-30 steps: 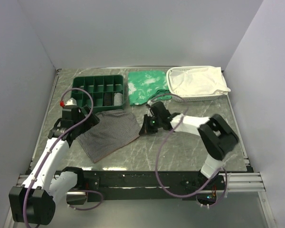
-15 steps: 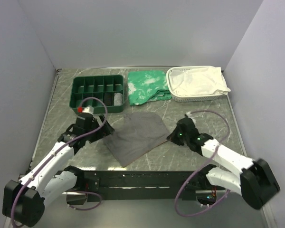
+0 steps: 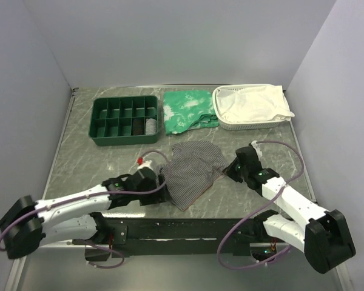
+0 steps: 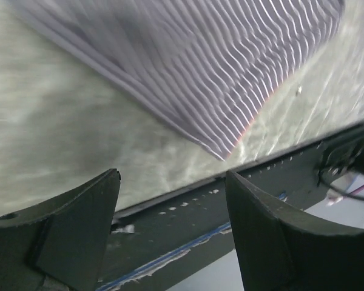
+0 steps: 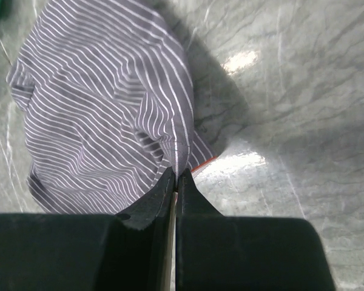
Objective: Roll the underwear
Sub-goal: Move the underwear to the center of the board, then flatten out the underwear at the center of the board.
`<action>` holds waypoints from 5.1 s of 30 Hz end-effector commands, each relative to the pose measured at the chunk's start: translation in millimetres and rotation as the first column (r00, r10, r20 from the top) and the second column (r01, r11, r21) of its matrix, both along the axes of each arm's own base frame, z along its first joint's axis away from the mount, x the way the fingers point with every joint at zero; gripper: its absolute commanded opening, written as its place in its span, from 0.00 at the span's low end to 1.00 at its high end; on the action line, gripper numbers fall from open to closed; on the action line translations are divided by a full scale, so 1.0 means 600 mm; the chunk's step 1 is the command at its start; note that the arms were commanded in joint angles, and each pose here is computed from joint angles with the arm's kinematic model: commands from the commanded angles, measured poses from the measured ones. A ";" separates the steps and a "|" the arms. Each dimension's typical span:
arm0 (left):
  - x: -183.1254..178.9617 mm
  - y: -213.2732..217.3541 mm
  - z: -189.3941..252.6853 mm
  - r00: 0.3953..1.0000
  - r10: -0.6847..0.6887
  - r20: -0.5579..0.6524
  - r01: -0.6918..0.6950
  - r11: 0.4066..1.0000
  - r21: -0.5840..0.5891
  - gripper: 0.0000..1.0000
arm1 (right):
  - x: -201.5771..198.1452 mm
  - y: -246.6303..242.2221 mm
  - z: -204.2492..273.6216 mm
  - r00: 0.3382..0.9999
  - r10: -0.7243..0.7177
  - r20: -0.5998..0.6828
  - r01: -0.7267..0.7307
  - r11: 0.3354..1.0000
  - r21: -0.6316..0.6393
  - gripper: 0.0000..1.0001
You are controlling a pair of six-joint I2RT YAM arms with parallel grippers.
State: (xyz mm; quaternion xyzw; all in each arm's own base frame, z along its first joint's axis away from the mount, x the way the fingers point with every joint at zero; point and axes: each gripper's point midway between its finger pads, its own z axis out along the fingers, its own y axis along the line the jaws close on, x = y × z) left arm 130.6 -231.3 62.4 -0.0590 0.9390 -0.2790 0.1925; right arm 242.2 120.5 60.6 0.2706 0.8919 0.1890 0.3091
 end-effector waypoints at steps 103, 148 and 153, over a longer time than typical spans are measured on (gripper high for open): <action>-0.021 -0.076 -0.017 0.966 0.234 -0.106 -0.237 0.972 -0.008 0.39 | -0.086 0.112 0.031 0.946 0.300 0.121 -0.316 0.937 0.149 0.00; -0.039 -0.102 -0.099 0.967 0.203 -0.155 -0.171 0.965 0.200 0.01 | -0.100 0.104 0.061 0.934 0.315 0.167 -0.337 0.933 0.124 0.00; -0.029 -0.038 -0.091 0.943 0.310 -0.126 -0.283 0.940 0.192 0.01 | -0.101 0.108 0.066 0.927 0.329 0.180 -0.354 0.926 0.131 0.00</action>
